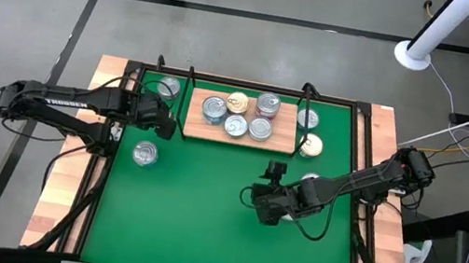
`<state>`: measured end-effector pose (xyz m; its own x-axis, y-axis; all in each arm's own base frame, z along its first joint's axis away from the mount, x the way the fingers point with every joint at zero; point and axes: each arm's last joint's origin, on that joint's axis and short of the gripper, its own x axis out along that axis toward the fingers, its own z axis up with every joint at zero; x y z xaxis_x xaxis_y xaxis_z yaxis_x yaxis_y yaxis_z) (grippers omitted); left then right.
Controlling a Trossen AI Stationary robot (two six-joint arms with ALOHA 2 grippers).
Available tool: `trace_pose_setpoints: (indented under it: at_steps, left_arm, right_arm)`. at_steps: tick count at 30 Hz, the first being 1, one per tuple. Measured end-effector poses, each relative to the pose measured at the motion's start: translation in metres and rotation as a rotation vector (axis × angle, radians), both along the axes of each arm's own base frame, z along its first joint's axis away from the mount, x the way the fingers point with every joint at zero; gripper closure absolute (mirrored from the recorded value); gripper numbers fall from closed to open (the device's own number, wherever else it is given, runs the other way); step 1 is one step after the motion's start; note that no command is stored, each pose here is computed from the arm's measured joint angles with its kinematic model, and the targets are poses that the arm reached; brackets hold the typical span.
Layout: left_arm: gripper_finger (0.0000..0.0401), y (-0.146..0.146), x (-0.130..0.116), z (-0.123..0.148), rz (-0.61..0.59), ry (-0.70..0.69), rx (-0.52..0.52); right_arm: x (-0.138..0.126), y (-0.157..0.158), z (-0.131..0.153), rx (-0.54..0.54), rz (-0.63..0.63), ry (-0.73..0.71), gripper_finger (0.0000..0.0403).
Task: Stack canned seafood by type on shelf
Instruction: Stack the blue pink tuna can on top of the blue pink tuna can on the shelf
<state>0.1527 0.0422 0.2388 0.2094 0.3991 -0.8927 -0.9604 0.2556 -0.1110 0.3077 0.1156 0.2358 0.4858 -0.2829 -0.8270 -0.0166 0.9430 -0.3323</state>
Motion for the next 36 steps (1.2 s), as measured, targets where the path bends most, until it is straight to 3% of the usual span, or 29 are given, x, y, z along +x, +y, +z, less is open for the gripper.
trace_pose_setpoints:
  at_steps: [9,27,36]
  left_arm:
    - [0.018,0.0,0.0,0.0,0.0,0.0,0.0]
    - [0.018,0.002,0.004,0.001,0.0,-0.041,0.045]
    - [0.018,0.001,0.002,-0.015,-0.039,-0.005,0.022]
  right_arm:
    - [0.016,-0.001,0.01,-0.02,-0.091,-0.229,0.0097]
    - [0.019,-0.003,0.012,-0.037,-0.06,-0.237,0.0097]
    - [0.02,-0.003,0.012,-0.059,-0.028,-0.234,0.0097]
